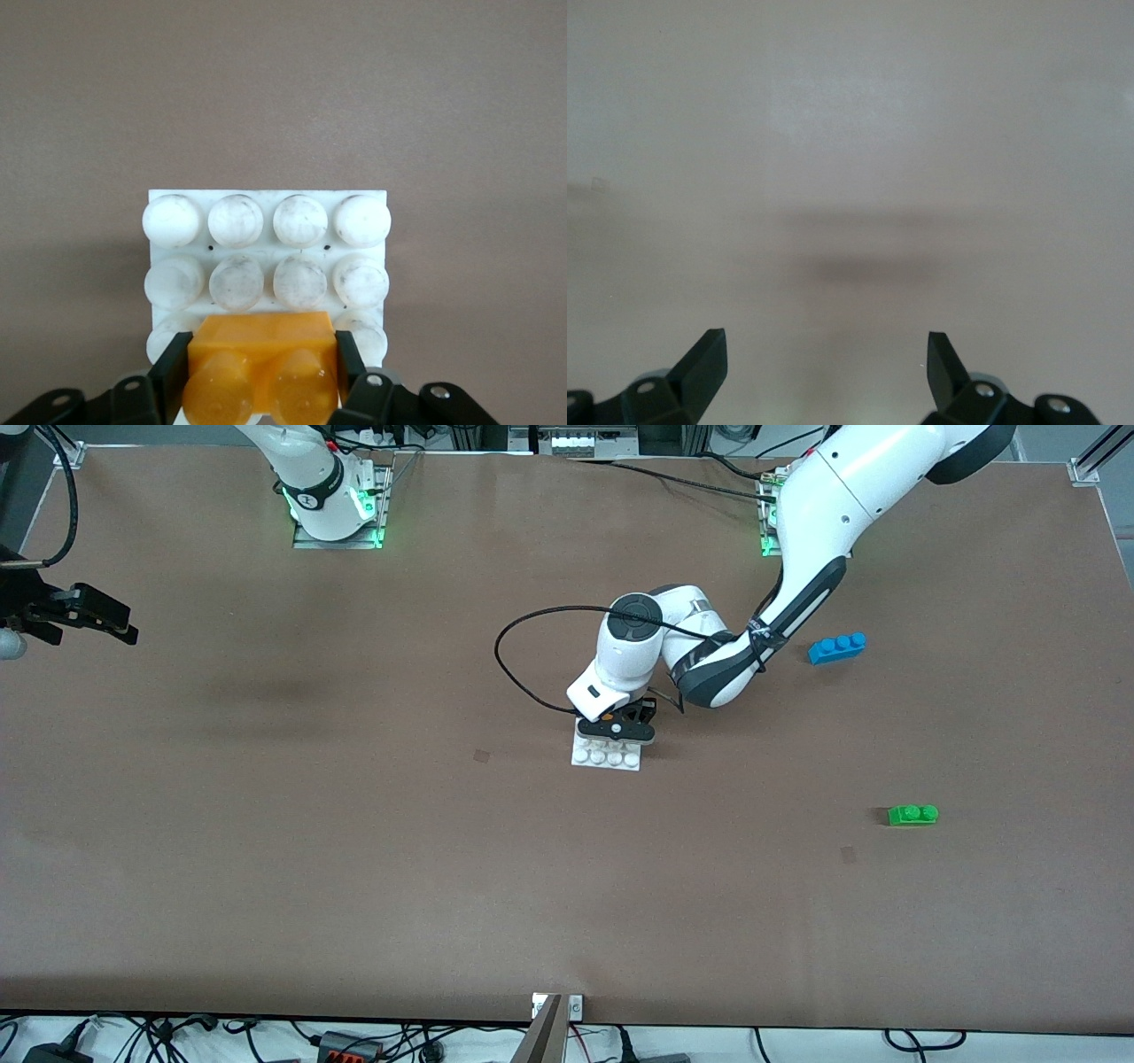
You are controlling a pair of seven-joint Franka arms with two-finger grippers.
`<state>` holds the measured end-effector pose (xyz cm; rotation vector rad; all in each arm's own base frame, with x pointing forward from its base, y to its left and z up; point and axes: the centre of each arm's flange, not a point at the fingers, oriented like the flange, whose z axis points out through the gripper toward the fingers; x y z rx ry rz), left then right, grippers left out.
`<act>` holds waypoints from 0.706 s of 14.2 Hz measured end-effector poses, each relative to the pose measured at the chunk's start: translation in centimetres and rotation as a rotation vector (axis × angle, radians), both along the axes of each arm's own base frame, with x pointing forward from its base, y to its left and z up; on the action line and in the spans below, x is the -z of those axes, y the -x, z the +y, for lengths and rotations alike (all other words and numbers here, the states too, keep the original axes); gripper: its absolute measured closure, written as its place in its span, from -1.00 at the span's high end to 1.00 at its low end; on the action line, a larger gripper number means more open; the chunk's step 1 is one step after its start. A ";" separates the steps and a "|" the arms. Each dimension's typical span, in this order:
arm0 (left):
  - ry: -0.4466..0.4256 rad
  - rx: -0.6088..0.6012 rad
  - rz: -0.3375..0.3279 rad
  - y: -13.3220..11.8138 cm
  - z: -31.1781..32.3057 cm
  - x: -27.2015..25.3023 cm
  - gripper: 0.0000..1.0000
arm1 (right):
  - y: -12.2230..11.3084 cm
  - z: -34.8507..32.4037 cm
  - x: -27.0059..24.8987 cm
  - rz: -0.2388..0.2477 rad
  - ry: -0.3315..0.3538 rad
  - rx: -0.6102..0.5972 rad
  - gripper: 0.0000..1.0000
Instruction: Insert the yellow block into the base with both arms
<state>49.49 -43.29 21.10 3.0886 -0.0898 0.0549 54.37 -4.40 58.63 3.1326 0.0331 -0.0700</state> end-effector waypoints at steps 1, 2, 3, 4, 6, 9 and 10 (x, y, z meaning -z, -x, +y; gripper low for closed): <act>-0.001 -0.002 0.000 -0.1 0.1 0.0 0.37 | 0.0 0.1 0.0 0.000 0.000 -0.001 1.00; -0.001 -0.004 0.000 -0.1 0.1 0.0 0.37 | 0.0 0.2 0.0 0.000 0.000 -0.003 1.00; -0.001 -0.006 0.000 -0.1 0.1 0.1 0.37 | 0.0 0.3 0.0 0.000 0.000 -0.005 1.00; -0.001 -0.009 0.001 -0.1 0.1 0.1 0.37 | 0.0 0.4 0.0 0.000 0.000 -0.006 1.00; -0.001 -0.018 0.005 -0.1 0.1 0.4 0.51 | 0.0 0.4 0.0 0.000 0.000 -0.006 1.00; -0.004 -0.053 0.001 -0.9 0.3 -0.1 0.98 | 0.0 0.4 0.0 -0.001 0.000 -0.006 1.00; -0.026 -0.080 -0.001 -2.1 0.7 -1.0 0.99 | 0.0 0.4 0.0 -0.001 0.000 -0.006 1.00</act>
